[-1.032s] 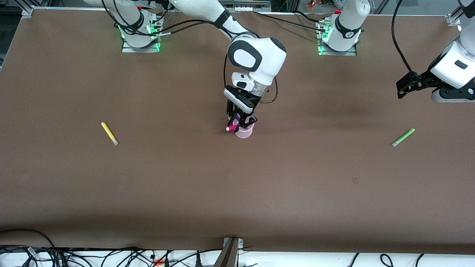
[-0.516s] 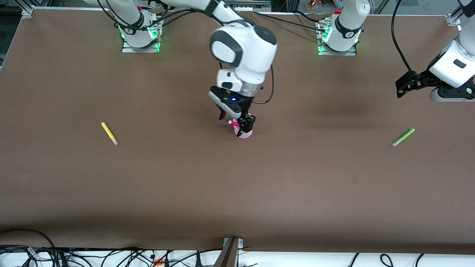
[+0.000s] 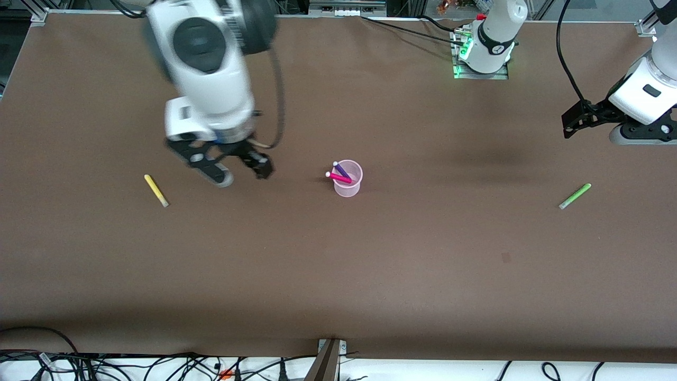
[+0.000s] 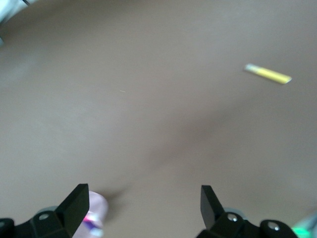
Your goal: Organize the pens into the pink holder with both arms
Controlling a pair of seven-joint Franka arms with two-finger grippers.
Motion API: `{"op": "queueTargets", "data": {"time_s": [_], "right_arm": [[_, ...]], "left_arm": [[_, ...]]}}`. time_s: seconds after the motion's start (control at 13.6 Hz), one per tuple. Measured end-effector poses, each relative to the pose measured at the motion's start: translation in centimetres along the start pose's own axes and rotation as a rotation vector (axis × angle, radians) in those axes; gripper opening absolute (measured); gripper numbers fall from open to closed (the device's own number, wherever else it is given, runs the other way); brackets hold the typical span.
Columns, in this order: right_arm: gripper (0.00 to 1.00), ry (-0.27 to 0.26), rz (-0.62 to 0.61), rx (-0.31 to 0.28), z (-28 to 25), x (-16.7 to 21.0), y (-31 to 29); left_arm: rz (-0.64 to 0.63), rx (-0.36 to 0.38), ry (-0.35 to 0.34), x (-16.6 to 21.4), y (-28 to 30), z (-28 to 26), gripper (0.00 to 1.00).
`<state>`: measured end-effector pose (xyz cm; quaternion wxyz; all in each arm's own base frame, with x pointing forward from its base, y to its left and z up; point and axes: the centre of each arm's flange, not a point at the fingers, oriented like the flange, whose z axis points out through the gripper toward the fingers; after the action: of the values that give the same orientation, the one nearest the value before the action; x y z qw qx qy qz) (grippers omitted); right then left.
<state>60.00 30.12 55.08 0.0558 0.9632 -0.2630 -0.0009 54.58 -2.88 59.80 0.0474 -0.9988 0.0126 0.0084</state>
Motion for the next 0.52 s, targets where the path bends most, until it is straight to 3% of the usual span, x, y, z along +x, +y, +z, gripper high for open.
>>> {"op": "queueTargets", "data": {"time_s": [0.37, 0.52], "right_arm": [[0.99, -0.159, -0.288, -0.038, 0.8, 10.5, 12.1], [0.98, -0.224, -0.386, 0.003, 2.7, 13.4, 15.6]], "left_arm": [[0.019, 0.001, -0.002, -0.1, 1.0, -0.1, 1.0], [0.022, 0.001, -0.004, -0.1, 1.2, -0.1, 1.0]]}}
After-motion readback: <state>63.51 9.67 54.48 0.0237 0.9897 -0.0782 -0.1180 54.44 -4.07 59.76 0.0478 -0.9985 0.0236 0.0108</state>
